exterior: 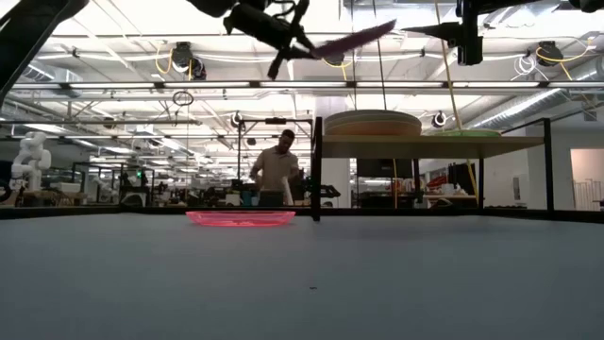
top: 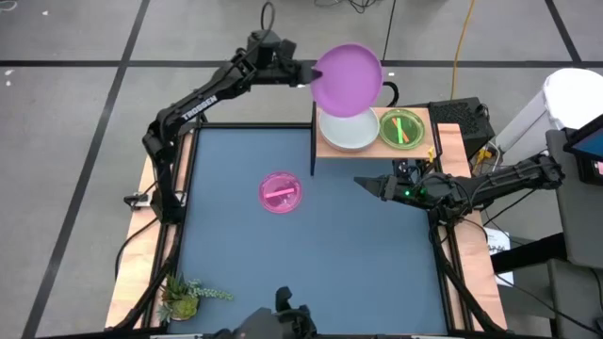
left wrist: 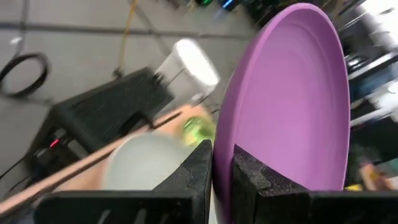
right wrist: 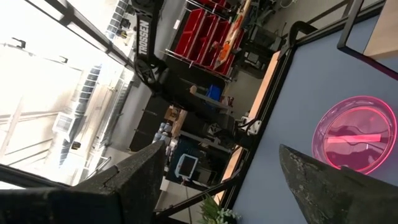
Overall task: Place and stack plates onto a shelf
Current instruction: Stack the large purple plate on the large white plate on the shelf
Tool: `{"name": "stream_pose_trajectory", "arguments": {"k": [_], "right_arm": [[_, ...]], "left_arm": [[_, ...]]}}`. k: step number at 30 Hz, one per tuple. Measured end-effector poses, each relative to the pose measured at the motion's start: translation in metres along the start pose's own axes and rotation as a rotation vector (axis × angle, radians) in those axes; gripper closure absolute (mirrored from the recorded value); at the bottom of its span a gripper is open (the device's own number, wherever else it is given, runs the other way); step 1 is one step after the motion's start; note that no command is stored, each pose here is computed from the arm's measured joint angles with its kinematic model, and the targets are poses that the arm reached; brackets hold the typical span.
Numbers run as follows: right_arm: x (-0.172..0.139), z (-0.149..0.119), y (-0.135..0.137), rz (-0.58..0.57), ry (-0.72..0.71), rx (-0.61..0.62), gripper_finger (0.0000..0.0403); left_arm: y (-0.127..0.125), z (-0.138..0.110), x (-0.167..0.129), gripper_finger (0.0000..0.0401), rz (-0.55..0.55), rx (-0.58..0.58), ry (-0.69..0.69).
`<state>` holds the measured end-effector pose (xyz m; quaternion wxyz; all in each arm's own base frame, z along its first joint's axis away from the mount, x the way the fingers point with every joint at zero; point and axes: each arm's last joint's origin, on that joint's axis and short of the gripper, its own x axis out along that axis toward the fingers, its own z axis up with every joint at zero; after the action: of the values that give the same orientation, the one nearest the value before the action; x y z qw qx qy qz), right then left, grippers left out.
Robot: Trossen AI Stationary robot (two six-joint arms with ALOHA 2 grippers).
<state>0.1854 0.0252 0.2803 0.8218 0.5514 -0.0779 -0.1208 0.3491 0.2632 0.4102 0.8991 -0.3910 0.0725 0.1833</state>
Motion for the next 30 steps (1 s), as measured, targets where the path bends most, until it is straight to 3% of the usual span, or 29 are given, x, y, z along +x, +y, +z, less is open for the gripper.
{"name": "stream_pose_trajectory", "arguments": {"k": [8, 14, 22, 30], "right_arm": [[0.000, 0.000, 0.000, 0.000, 0.001, -0.021, 0.0108], [0.000, 0.000, -0.001, -0.008, 0.004, -0.031, 0.0108], [0.000, 0.000, -0.001, -0.012, 0.002, -0.028, 0.0108], [0.000, 0.000, -0.001, -0.013, 0.001, -0.026, 0.0108]], "left_arm": [[0.018, -0.017, -0.005, 0.0364, 0.179, 0.046, 0.175], [0.033, -0.021, -0.003, 0.0364, 0.287, 0.086, 0.215], [0.051, -0.025, 0.005, 0.0364, 0.345, 0.103, 0.256], [0.051, -0.026, 0.004, 0.0364, 0.351, 0.124, 0.273]]}}
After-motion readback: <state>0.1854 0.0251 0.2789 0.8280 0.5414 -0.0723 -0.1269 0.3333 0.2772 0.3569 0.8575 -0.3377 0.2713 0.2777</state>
